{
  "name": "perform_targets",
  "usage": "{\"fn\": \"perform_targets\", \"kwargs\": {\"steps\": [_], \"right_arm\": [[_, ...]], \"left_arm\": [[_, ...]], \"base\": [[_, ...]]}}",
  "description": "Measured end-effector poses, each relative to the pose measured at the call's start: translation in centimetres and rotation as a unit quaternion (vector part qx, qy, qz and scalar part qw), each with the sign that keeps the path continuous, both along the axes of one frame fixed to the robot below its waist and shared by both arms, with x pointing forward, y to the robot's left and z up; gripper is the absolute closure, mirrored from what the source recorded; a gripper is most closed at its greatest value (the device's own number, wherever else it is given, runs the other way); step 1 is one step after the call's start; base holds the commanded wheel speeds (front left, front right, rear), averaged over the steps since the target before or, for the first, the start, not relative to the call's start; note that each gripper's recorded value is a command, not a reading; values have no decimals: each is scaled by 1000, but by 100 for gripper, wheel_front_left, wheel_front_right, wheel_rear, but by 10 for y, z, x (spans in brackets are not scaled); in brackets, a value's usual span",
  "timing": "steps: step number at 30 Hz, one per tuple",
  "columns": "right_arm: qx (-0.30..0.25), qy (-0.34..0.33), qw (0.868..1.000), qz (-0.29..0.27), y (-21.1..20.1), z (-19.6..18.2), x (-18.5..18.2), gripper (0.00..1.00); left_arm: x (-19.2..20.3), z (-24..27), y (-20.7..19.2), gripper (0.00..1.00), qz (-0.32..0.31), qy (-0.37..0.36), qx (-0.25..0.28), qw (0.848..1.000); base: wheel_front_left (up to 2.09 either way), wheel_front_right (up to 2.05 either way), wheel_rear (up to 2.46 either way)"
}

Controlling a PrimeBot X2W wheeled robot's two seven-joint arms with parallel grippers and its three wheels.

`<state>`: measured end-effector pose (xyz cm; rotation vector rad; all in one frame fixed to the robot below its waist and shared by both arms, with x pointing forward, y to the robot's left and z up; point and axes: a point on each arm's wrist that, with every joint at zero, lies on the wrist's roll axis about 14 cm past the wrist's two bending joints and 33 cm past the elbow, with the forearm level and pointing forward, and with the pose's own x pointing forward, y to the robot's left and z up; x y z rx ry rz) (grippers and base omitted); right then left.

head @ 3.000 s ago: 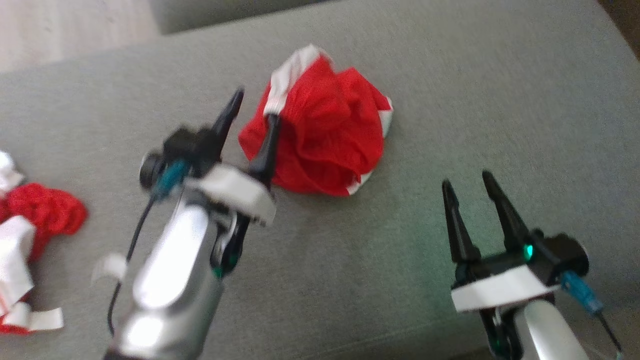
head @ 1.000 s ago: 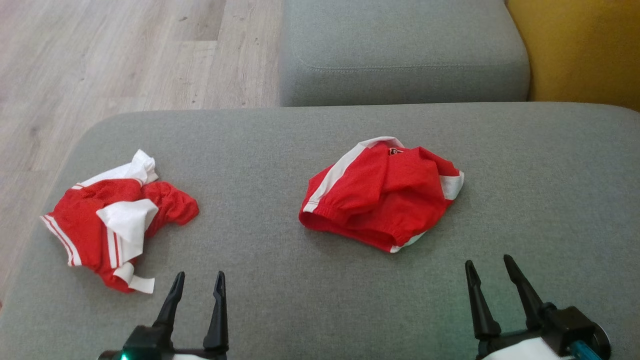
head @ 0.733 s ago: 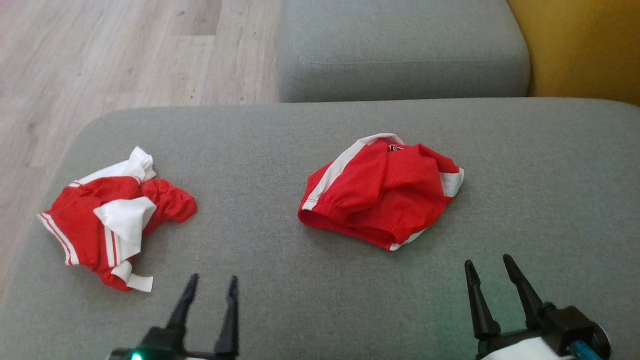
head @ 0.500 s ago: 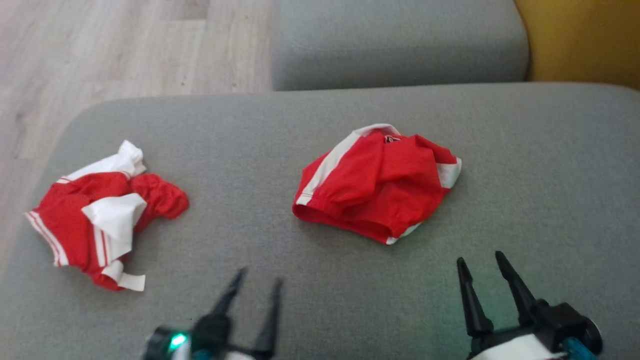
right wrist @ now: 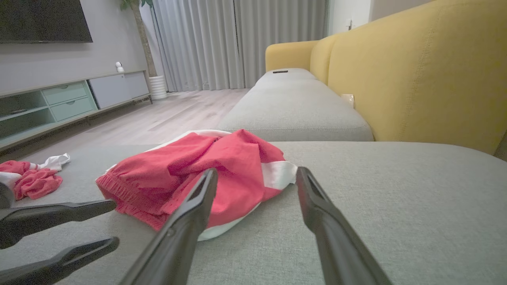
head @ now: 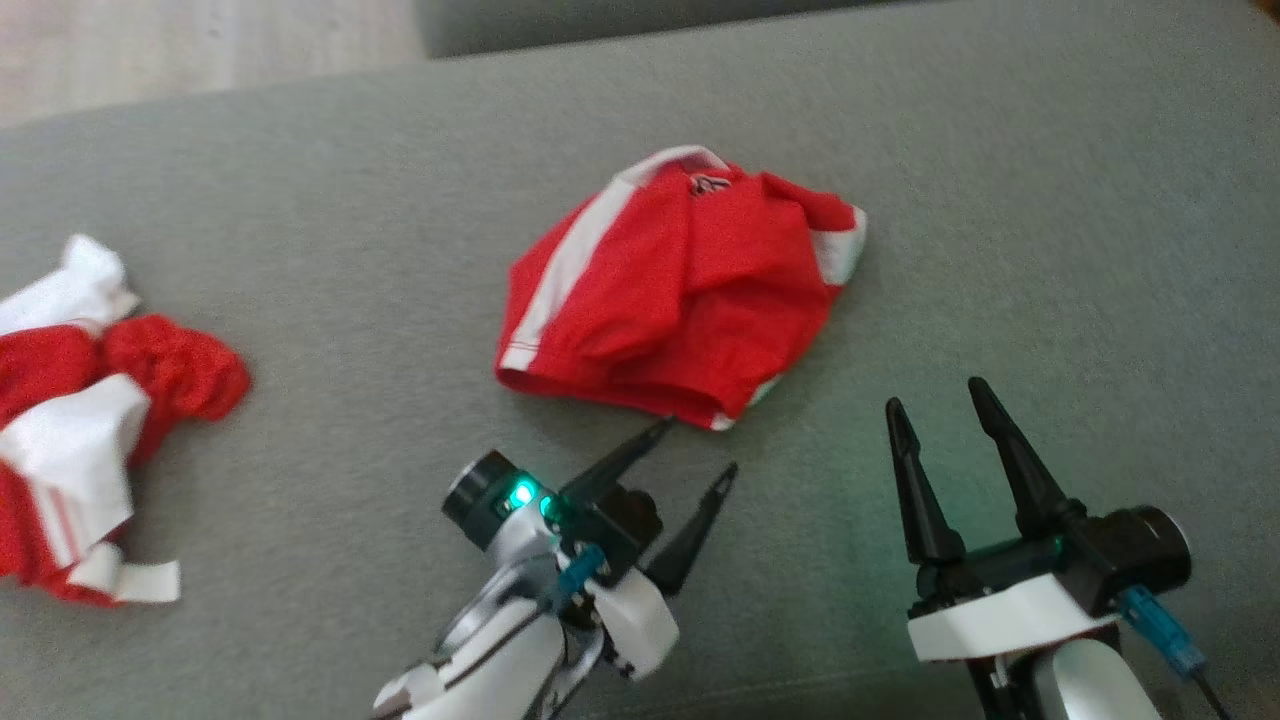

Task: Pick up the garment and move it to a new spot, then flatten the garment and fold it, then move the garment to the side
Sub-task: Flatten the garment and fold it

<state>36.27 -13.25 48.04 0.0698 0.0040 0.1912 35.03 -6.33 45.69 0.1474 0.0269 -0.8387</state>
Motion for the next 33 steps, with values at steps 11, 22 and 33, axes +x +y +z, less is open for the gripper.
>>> {"fn": "perform_targets", "kwargs": {"steps": [11,22,33], "right_arm": [[-11,20,997,-74,-47,-10,-5,0],[40,23,990,-137,-81,-9,-13,0],[86,-21,984,-152,-89,17,-18,0]], "left_arm": [[17,-52,-29,0,-29,66,31,997],[32,-69,-28,100,-32,78,54,995],[53,55,-70,100,-117,-50,-43,991]], "base": [[0,0,0],[0,0,0],[0,0,0]]}}
